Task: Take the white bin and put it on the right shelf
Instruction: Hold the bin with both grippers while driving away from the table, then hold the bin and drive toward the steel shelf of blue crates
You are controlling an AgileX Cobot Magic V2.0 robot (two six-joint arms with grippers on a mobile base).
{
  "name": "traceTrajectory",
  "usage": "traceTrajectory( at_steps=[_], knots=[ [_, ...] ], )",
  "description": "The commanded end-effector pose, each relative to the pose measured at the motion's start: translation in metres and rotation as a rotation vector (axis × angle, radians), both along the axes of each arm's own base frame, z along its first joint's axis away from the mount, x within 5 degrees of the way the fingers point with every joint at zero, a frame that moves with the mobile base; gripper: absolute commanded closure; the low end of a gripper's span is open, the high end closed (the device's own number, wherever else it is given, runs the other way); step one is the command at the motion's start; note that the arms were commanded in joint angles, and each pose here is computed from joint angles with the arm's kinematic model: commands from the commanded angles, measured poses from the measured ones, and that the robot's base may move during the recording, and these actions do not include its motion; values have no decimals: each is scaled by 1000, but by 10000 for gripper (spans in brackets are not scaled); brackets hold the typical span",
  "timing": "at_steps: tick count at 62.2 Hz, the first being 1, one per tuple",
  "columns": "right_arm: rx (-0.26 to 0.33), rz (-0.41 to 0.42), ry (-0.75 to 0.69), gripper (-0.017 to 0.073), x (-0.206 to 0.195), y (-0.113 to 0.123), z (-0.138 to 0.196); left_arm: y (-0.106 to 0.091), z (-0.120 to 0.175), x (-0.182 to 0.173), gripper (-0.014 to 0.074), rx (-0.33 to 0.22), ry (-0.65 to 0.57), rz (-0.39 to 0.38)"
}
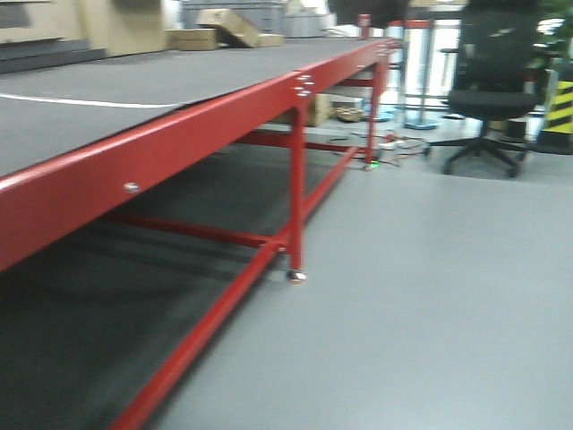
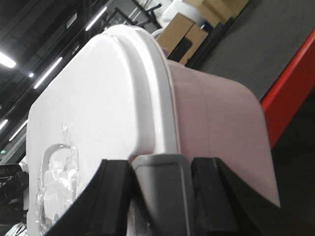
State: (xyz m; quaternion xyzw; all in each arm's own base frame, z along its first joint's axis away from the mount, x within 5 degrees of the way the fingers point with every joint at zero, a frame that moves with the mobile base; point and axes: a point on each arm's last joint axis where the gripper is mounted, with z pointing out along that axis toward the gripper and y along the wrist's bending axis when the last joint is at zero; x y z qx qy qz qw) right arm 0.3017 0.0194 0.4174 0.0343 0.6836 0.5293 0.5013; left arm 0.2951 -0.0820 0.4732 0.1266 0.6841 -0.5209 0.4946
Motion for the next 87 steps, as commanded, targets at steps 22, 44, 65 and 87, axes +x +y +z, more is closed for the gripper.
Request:
traceTrajectory(
  at_steps=[22, 44, 65, 87],
  knots=[
    [49, 250, -144, 506, -33, 26, 32, -28, 24, -54, 711, -35, -86, -411],
    [49, 248, -144, 506, -33, 26, 32, -28, 24, -54, 711, -35, -86, -411],
    [49, 248, -144, 506, -33, 26, 32, -28, 24, -54, 711, -35, -86, -411],
    [49, 248, -144, 506, -33, 26, 32, -28, 24, -54, 711, -35, -86, -411]
  ],
)
